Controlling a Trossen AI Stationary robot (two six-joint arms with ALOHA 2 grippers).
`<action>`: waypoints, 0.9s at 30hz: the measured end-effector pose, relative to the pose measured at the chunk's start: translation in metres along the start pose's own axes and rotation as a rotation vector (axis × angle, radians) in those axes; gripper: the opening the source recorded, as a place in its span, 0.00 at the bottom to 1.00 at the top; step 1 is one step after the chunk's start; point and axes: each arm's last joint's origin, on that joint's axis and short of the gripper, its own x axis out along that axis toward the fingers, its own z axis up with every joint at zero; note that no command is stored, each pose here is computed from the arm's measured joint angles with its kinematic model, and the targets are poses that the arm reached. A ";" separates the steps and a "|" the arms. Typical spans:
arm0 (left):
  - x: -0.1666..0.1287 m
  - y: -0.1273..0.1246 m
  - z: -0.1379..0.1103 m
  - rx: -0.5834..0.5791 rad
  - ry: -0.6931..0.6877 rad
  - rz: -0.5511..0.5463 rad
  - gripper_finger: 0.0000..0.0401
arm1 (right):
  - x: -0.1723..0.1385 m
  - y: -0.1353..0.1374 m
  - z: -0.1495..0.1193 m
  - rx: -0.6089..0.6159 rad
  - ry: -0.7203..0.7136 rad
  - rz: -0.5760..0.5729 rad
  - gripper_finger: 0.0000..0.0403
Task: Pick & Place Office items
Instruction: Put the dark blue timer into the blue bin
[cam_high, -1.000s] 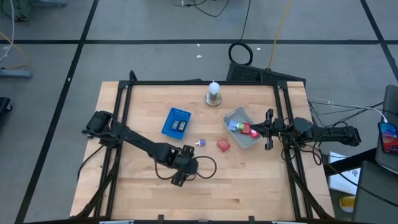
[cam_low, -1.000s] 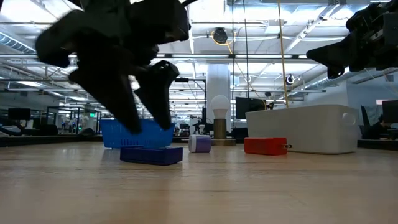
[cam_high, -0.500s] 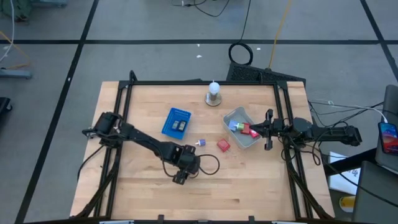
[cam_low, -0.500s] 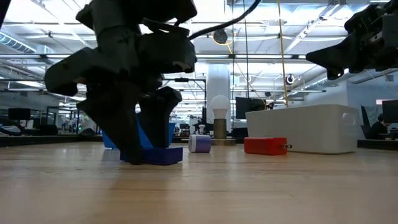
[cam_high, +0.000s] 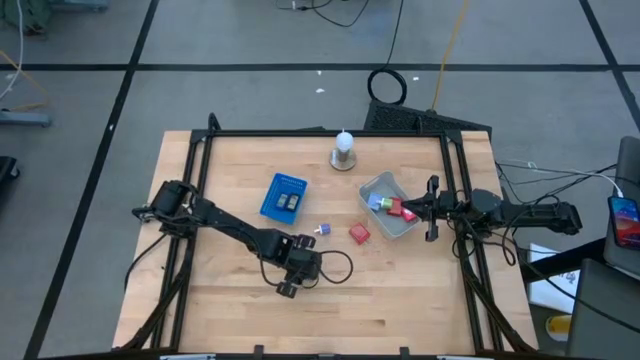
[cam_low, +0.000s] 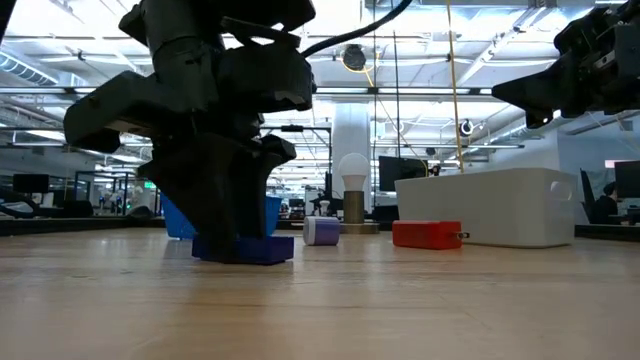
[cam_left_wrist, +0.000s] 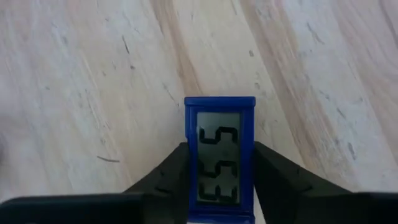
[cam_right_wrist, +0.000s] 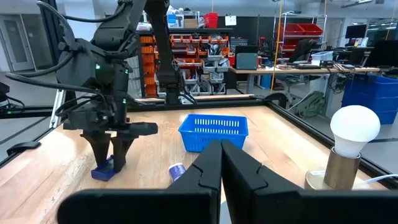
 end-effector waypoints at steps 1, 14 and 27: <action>0.000 -0.001 0.000 0.006 -0.001 0.000 0.33 | 0.000 0.000 0.000 0.000 0.000 0.000 0.00; -0.050 -0.013 0.012 0.136 -0.154 -0.001 0.33 | 0.000 0.000 0.000 0.000 0.002 0.000 0.00; -0.167 -0.010 -0.022 0.149 -0.420 0.114 0.33 | 0.000 0.000 0.000 -0.002 0.005 0.001 0.00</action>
